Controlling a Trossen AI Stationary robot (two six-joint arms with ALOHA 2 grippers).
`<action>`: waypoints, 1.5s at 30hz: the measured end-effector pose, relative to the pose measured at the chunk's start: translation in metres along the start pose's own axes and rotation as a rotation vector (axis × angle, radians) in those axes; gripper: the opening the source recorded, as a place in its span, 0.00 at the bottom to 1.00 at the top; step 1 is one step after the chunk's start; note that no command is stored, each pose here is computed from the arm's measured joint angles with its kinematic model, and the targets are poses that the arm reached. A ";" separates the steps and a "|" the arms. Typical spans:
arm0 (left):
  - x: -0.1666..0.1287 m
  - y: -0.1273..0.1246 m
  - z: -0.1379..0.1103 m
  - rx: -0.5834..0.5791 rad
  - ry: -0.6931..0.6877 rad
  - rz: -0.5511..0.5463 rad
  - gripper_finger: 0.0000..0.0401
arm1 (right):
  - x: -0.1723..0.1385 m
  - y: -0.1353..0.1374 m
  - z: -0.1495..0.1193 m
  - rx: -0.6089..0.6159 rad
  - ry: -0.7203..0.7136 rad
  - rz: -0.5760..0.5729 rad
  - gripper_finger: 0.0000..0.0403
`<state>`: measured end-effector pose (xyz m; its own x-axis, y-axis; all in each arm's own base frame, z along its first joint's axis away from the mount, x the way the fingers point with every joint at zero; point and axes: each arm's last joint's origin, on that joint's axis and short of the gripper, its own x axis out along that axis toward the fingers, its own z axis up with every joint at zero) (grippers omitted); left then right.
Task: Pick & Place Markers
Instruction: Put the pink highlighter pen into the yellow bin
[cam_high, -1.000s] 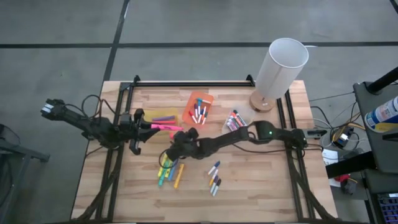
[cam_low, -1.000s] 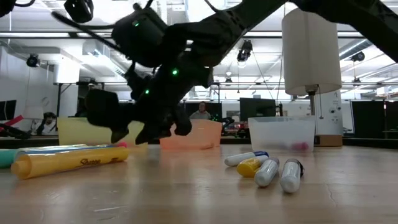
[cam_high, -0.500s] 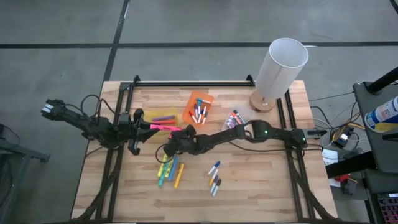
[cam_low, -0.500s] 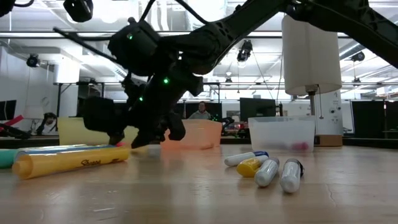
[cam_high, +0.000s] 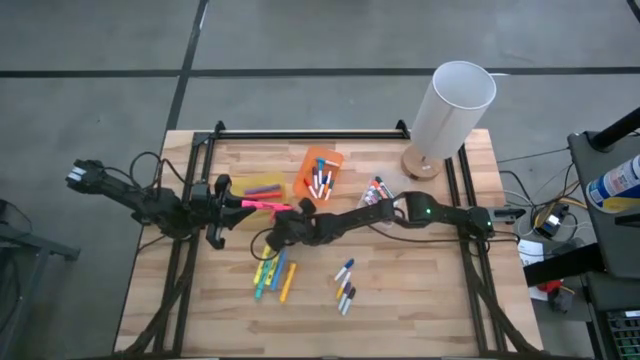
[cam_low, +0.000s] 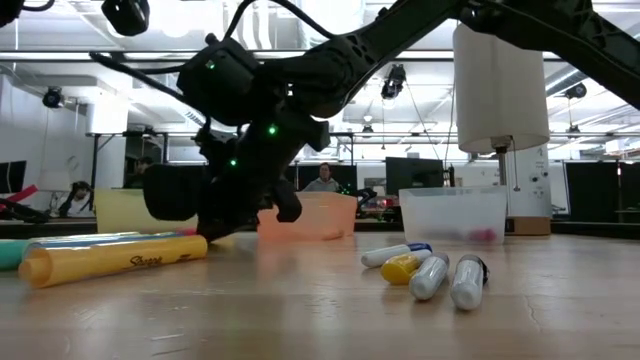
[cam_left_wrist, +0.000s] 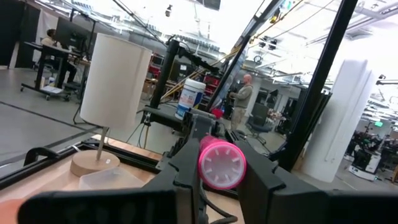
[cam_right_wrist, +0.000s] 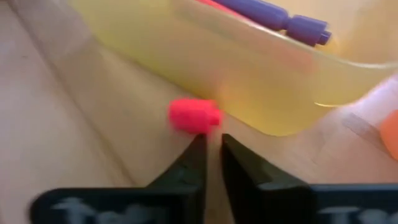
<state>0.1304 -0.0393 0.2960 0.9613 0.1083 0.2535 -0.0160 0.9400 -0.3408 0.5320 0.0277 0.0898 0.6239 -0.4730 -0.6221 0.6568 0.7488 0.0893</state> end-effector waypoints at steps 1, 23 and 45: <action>0.000 0.000 0.000 0.002 0.004 0.001 0.17 | 0.000 0.000 0.000 -0.029 0.007 0.011 0.05; -0.003 0.001 -0.001 -0.004 0.031 -0.017 0.17 | -0.035 0.016 0.009 -0.423 0.122 0.248 0.14; -0.005 0.001 0.000 -0.014 0.035 -0.052 0.17 | -0.027 0.013 0.029 -0.610 0.016 0.428 0.45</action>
<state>0.1257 -0.0391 0.2948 0.9696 0.0480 0.2399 0.0378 0.9395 -0.3406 0.5356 0.0364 0.1298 0.7629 -0.0786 -0.6417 0.0031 0.9930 -0.1179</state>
